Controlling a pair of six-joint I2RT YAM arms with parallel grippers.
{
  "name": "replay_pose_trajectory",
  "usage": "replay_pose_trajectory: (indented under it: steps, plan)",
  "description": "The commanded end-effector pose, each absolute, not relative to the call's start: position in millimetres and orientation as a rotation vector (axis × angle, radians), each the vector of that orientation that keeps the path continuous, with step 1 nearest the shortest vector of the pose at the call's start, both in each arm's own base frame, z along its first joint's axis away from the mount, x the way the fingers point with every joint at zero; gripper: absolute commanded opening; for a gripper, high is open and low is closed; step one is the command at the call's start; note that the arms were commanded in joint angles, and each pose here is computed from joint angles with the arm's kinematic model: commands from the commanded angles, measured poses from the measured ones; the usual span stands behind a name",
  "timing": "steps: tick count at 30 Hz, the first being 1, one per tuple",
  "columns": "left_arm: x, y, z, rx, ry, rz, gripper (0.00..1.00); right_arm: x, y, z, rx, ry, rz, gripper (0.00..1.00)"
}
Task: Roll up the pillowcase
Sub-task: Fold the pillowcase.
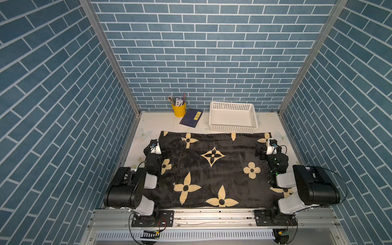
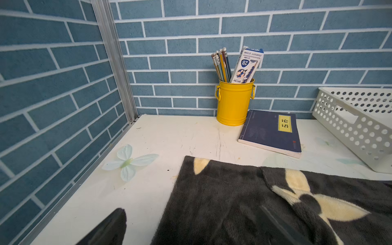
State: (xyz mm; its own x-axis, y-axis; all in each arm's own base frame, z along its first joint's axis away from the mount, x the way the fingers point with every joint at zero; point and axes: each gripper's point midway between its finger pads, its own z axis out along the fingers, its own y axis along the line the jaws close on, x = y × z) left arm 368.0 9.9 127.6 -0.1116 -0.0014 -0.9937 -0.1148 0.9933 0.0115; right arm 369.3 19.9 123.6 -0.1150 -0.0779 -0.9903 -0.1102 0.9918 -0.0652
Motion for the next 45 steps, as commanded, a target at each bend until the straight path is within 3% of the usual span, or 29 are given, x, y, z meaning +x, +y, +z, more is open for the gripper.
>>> replay_pose_trajectory:
  steps: [1, 23, 29, 33, 38, 45]
  plan:
    - [372, 12, 132, -0.089, 1.671, 0.098, 1.00, 373, 20, 125, -0.150, 1.686, 0.015, 1.00]
    - [375, 20, 136, -0.142, 1.679, 0.125, 1.00, 374, 4, 132, -0.053, 1.692, -0.050, 1.00]
    - [413, 57, 173, -0.367, 1.831, 0.308, 1.00, 390, -21, 167, 0.143, 1.749, -0.102, 1.00]
    - [433, 79, 199, -0.549, 1.913, 0.375, 1.00, 385, -64, 180, 0.593, 1.707, -0.097, 1.00]
    - [462, 76, 200, -0.557, 1.993, 0.178, 1.00, 411, -48, 190, 0.509, 1.789, 0.014, 1.00]
    - [502, 62, 141, -0.544, 2.227, 0.083, 0.98, 440, -45, 178, 0.524, 1.915, 0.020, 1.00]
